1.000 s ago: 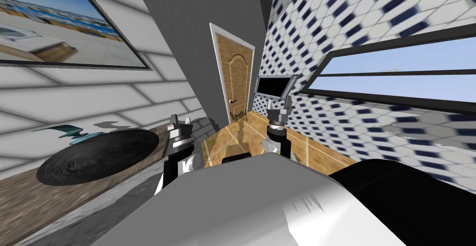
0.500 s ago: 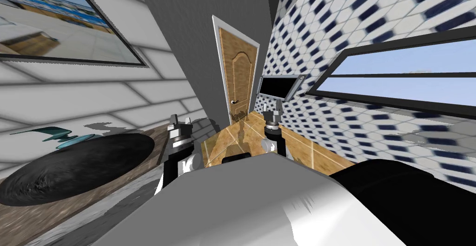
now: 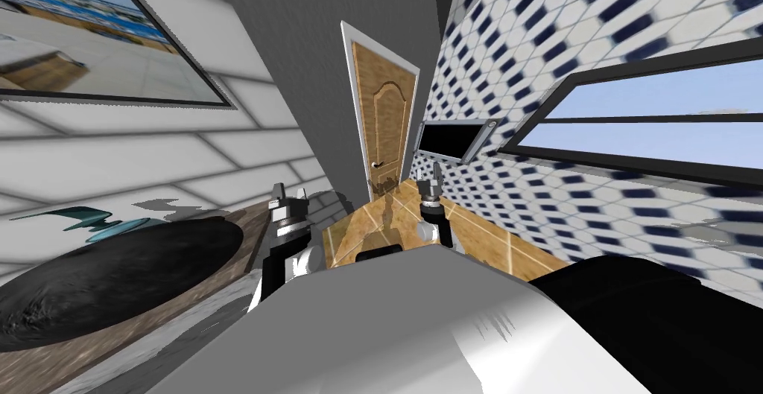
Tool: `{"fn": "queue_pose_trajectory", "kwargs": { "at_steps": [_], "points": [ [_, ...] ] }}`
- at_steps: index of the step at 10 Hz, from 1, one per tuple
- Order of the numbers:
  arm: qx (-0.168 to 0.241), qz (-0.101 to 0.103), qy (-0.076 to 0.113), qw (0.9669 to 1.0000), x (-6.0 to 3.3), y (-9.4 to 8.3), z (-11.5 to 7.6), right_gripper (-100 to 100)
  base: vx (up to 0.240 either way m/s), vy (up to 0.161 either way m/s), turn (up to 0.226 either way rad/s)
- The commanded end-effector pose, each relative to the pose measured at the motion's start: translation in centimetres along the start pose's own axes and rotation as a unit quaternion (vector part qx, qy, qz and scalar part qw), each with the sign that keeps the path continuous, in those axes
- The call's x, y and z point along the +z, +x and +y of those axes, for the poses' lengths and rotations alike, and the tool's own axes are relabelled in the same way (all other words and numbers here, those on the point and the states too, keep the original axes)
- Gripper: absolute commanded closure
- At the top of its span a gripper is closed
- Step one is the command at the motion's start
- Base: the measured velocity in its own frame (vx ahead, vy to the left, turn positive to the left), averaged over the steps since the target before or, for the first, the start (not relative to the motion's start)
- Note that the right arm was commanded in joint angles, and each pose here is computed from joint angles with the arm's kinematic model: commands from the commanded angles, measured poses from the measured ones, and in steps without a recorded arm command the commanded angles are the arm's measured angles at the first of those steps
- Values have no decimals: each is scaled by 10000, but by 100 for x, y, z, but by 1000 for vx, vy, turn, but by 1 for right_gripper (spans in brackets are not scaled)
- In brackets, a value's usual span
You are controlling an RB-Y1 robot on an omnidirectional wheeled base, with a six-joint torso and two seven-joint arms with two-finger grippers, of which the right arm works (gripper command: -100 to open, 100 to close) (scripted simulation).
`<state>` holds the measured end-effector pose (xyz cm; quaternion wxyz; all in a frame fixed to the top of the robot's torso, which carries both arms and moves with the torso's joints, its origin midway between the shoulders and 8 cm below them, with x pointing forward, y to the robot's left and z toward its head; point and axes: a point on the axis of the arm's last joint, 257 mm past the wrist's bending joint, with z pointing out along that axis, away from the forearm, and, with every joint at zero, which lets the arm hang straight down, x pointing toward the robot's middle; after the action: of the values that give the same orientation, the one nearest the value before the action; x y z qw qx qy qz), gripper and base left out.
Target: Pull the door open
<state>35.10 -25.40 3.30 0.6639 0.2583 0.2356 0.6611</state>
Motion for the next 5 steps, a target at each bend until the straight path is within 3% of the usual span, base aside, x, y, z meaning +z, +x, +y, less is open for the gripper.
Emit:
{"fn": "queue_pose_trajectory", "kwargs": {
  "at_steps": [1, 5],
  "points": [
    [23, 54, 104, 9999, -18, 12, -131, -100, 92, -19, 41],
    [75, 194, 390, 9990, -103, 54, -466, -100, 96, -3, 56]
  ]
}}
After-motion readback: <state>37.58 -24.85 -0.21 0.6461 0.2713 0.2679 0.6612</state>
